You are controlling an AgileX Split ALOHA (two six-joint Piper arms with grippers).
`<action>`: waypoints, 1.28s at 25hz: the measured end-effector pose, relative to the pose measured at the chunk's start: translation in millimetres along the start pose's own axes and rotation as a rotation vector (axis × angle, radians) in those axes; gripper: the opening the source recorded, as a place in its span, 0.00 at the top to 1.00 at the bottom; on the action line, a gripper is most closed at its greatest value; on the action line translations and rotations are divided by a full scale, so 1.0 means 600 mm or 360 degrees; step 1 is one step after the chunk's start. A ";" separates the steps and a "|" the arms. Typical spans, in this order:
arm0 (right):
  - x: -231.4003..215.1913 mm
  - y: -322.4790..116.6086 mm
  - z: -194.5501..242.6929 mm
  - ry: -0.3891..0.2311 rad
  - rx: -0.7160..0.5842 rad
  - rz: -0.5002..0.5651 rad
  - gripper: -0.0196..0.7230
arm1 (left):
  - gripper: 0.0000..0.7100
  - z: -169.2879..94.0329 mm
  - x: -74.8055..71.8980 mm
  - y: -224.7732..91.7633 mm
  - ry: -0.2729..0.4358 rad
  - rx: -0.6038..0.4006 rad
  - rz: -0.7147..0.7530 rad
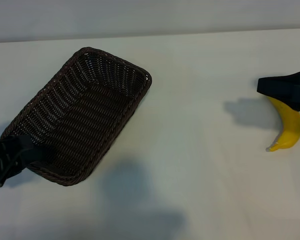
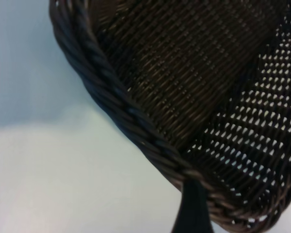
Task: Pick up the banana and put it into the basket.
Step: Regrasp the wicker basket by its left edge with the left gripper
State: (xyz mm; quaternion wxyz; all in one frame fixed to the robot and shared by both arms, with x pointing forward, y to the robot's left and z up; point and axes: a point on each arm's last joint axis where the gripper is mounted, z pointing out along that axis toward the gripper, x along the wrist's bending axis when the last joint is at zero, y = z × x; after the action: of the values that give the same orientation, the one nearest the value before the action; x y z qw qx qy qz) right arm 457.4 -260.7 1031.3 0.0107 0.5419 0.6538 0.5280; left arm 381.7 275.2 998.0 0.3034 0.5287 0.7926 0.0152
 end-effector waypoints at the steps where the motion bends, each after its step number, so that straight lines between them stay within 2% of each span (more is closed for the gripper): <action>1: 0.000 0.000 0.000 0.0000 0.0000 0.0000 0.37 | 0.21 0.000 0.000 0.001 -0.0002 -0.0014 -0.0003; 14: 0.000 0.000 0.000 0.0000 0.0000 0.0000 0.37 | 0.21 0.001 0.001 -0.003 0.0005 0.0026 -0.0057; 19: 0.000 0.000 0.000 0.0000 0.0000 0.0000 0.37 | 0.21 0.009 0.014 -0.013 0.0069 0.0050 -0.0123; 24: 0.000 0.000 0.000 0.0000 0.0000 0.0000 0.37 | 0.21 0.010 0.013 -0.006 0.0050 -0.0032 -0.0152; 32: 0.000 0.000 0.000 0.0004 0.0001 0.0000 0.37 | 0.21 0.010 0.013 -0.006 0.0048 -0.0039 -0.0174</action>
State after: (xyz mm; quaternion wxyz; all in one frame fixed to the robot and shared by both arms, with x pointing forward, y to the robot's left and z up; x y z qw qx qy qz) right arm 457.3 -260.5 1031.3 0.0096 0.5412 0.6541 0.5284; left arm 379.9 278.5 988.2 0.2983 0.4805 0.8245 0.0162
